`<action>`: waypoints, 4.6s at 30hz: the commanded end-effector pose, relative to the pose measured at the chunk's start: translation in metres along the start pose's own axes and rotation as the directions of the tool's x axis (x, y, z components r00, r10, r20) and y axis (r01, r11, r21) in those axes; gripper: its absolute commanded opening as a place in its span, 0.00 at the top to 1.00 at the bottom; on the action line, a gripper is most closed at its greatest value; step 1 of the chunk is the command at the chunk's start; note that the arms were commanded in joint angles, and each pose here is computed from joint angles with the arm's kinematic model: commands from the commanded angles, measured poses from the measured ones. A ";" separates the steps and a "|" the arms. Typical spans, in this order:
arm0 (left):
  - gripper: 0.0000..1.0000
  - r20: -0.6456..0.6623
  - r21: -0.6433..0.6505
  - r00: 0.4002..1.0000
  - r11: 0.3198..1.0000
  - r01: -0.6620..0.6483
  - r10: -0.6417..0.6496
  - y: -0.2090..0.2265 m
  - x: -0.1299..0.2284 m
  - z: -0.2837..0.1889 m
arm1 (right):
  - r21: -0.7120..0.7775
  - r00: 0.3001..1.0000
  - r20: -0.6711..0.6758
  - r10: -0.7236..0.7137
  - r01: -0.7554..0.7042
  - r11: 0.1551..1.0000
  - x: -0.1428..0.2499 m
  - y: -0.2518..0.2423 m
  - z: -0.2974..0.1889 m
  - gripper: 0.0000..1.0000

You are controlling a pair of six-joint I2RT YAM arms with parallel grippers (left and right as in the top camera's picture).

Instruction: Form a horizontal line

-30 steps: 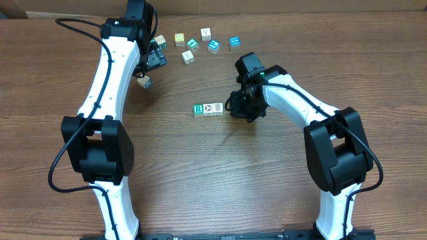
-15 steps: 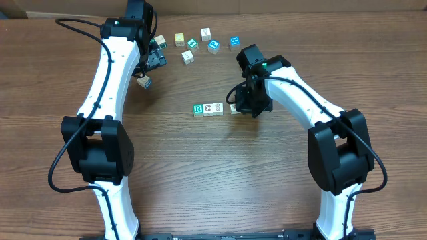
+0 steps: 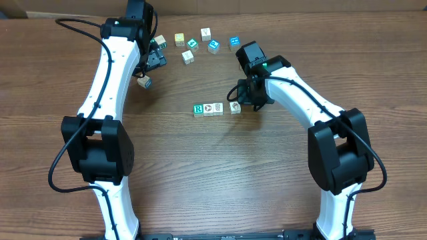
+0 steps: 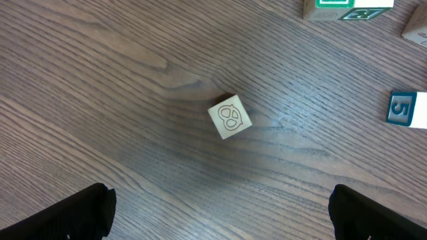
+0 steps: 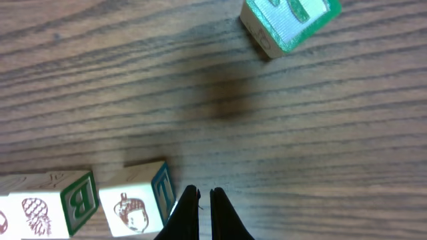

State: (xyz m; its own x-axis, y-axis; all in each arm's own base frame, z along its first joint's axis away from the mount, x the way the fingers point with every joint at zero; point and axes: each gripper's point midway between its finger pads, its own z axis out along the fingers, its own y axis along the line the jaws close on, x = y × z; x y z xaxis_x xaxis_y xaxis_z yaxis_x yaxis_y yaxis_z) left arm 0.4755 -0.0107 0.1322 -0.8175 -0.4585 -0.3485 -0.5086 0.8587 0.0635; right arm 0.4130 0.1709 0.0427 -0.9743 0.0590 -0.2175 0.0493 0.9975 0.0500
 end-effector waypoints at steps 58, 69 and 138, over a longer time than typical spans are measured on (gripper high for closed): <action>0.01 0.030 0.026 1.000 1.000 0.001 -0.002 -0.002 -0.007 -0.015 | -0.160 0.998 -0.042 -0.043 0.036 0.987 0.023 0.025 0.036 0.96; 0.00 0.030 0.026 1.000 1.000 0.001 -0.002 -0.002 -0.007 -0.015 | -0.180 0.997 -0.042 -0.060 0.052 0.982 0.023 0.029 0.035 0.96; 0.00 0.030 0.026 1.000 1.000 0.001 -0.001 -0.002 -0.007 -0.015 | -0.148 0.999 -0.023 -0.040 0.036 0.988 0.025 0.035 0.036 0.96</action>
State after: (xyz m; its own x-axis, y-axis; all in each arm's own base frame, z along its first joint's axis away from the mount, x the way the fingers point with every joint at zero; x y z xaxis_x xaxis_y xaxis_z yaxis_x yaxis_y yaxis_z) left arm 0.4756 -0.0107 0.1322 -0.8174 -0.4585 -0.3488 -0.5086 0.8587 0.0632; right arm 0.4008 0.2095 0.0089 -0.9795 0.0409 -0.1975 0.0003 0.9796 0.2010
